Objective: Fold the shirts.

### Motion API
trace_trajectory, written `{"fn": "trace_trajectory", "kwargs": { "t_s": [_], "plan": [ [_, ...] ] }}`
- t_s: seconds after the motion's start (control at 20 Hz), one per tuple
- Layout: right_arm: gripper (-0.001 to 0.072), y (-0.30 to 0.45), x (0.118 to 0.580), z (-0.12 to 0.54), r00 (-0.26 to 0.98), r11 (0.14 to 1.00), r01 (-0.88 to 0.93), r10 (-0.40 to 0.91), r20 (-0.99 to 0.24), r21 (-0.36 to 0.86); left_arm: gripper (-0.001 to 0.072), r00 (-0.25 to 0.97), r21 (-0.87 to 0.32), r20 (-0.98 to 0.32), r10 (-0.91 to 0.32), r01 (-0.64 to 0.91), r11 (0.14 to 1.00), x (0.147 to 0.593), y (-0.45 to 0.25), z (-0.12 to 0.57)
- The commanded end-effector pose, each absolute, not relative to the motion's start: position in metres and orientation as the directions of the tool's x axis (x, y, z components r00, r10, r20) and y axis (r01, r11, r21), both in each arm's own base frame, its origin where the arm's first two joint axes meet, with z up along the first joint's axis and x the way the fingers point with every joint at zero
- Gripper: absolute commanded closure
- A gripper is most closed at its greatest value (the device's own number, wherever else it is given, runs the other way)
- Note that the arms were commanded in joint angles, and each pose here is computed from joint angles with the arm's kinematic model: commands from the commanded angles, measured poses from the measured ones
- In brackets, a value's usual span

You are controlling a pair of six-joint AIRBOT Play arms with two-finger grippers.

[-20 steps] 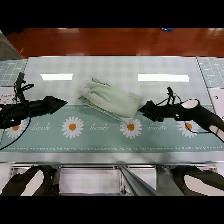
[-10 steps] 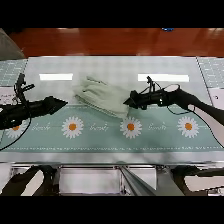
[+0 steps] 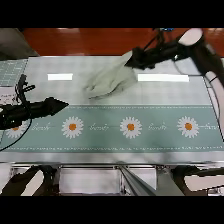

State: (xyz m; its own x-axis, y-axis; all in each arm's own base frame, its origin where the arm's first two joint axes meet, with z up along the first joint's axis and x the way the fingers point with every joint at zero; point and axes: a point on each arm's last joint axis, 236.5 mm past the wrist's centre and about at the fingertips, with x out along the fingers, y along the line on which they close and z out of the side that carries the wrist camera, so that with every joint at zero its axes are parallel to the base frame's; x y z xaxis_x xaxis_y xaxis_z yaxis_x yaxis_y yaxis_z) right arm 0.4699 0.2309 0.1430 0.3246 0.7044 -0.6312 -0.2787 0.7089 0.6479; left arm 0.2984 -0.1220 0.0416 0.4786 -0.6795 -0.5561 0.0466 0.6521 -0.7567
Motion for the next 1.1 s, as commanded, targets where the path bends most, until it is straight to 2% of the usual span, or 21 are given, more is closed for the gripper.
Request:
{"fn": "trace_trajectory", "kwargs": {
  "t_s": [0.0,0.25,0.55,0.8,0.9,1.05],
  "plan": [
    [0.0678,0.161,0.479,0.205,0.441,0.801,-0.214,0.590,-0.676,0.559,0.0690,0.456,-0.765,-0.555,-0.695,0.049,0.642,0.293,-0.126,0.042],
    [0.0678,0.051,0.457,0.240,0.534,0.840,-0.057,0.482,-0.694,0.539,0.0690,0.456,-0.765,-0.555,-0.695,0.048,0.642,0.293,-0.126,0.042],
    [0.0679,-0.090,0.388,0.250,0.605,0.824,0.262,0.265,-0.751,0.502,0.0689,0.460,-0.764,-0.555,-0.693,0.048,0.644,0.294,-0.125,0.042],
    [0.0678,-0.153,0.291,0.202,0.422,0.741,0.561,0.128,-0.897,0.370,0.0690,0.478,-0.758,-0.556,-0.680,0.043,0.650,0.298,-0.122,0.041],
    [0.0679,-0.171,0.247,0.183,0.339,0.678,0.673,0.069,-0.938,0.294,0.0690,0.485,-0.756,-0.556,-0.674,0.042,0.654,0.300,-0.121,0.041],
    [0.0677,-0.199,0.171,0.158,0.197,0.529,0.836,-0.041,-0.980,0.146,0.0690,0.494,-0.752,-0.557,-0.668,0.042,0.658,0.302,-0.119,0.041]
  ]
}}
